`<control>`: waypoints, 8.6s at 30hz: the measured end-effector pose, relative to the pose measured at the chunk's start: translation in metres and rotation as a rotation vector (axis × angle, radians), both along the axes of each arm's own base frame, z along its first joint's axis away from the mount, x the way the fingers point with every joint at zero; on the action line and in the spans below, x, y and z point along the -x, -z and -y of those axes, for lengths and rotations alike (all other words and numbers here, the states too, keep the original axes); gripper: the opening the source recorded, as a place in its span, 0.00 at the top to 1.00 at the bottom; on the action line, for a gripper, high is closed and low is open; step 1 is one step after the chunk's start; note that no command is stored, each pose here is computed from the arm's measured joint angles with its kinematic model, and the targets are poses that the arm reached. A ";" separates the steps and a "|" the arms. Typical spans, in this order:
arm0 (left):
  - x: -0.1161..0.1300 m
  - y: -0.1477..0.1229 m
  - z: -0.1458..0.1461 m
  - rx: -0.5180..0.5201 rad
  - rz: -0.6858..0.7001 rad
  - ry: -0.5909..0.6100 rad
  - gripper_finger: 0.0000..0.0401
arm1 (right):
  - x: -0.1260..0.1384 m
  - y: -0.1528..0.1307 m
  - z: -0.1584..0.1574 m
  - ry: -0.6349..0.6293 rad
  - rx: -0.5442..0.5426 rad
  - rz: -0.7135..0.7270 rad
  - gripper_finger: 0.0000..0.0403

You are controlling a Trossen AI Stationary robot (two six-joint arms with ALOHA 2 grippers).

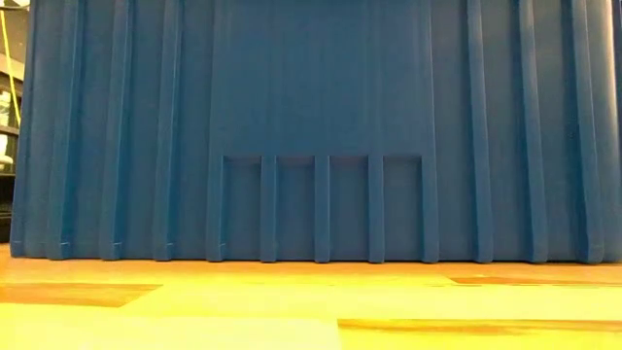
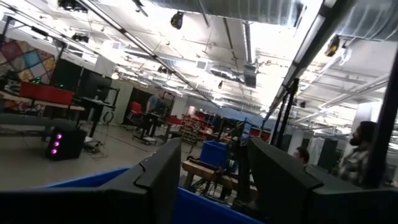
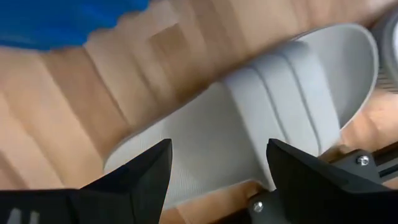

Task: Pick and place slides into bin
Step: Put the white slide into the blue container

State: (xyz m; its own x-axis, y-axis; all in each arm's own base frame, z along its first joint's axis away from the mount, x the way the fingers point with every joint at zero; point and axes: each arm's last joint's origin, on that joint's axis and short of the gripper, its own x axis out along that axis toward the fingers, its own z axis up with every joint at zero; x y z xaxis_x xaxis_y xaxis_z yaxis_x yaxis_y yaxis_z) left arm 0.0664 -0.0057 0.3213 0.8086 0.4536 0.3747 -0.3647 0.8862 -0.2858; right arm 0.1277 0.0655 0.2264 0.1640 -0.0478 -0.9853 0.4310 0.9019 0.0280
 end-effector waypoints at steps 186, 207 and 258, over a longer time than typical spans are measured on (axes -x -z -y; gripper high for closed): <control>-0.162 0.037 0.066 0.922 0.146 0.038 0.21 | -0.296 -0.162 0.039 -0.074 0.594 0.662 1.00; -0.174 0.044 0.041 0.954 0.024 0.150 0.38 | -0.304 -0.153 0.019 -0.101 0.515 0.706 1.00; -0.133 0.031 0.025 0.787 -0.461 0.586 0.92 | -0.195 -0.236 0.078 -0.254 -0.056 0.759 0.43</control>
